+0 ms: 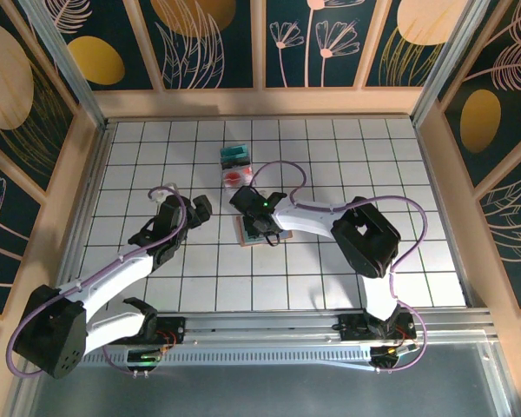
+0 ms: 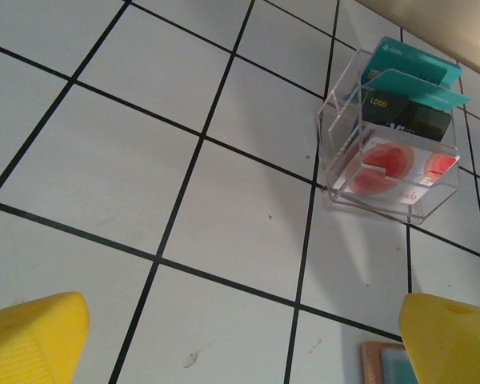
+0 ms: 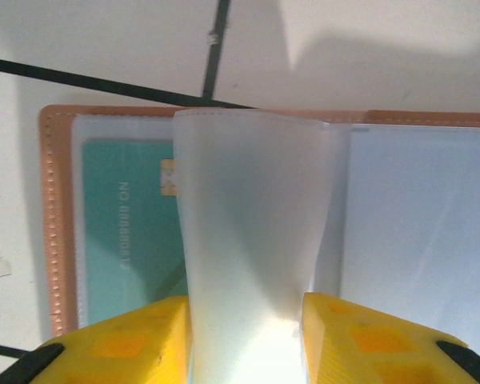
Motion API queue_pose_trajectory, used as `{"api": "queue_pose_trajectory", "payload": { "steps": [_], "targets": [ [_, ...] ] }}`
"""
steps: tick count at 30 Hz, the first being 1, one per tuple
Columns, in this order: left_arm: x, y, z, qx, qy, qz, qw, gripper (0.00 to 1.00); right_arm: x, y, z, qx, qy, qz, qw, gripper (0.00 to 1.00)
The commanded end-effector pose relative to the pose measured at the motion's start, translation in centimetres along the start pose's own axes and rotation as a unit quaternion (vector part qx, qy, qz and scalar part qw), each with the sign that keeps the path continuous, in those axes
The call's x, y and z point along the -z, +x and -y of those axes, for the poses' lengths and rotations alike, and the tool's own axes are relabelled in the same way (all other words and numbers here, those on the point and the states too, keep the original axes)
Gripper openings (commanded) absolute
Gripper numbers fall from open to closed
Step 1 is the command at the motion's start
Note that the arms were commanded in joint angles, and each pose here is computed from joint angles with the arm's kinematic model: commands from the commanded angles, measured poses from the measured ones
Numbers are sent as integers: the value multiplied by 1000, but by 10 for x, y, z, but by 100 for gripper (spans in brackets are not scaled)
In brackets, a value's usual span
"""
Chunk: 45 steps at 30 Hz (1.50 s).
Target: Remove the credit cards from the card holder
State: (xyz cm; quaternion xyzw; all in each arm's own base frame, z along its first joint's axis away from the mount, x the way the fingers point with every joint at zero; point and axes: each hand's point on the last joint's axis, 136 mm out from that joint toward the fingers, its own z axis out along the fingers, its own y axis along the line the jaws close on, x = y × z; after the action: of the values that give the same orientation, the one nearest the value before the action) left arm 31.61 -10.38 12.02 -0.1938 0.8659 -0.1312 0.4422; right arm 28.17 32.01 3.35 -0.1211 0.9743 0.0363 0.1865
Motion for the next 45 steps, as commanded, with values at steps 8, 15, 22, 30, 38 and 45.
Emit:
{"api": "queue_pose_trajectory", "payload": {
  "steps": [8, 15, 22, 30, 38, 45],
  "targets": [
    [3, -13, 14, -22, 11, 6, 1000, 99, 15, -12, 32, -19, 68, 19, 997, 40],
    [7, -8, 35, -60, 41, 3, 997, 99, 18, -12, 57, -49, 79, 23, 995, 36],
    [4, 28, 68, -142, 25, -18, 989, 99, 14, -5, 77, -81, 80, 19, 993, 32],
    [-7, 61, 85, -189, 7, -43, 981, 99, 5, 4, 90, -101, 72, 9, 992, 27],
    [-21, 83, 65, -199, -37, -70, 977, 99, 10, 3, 101, -133, 55, 11, 989, 25],
    [-31, 97, 63, -186, -39, -87, 978, 99, 37, -16, 102, -160, 20, 46, 986, 25]
  ]
}}
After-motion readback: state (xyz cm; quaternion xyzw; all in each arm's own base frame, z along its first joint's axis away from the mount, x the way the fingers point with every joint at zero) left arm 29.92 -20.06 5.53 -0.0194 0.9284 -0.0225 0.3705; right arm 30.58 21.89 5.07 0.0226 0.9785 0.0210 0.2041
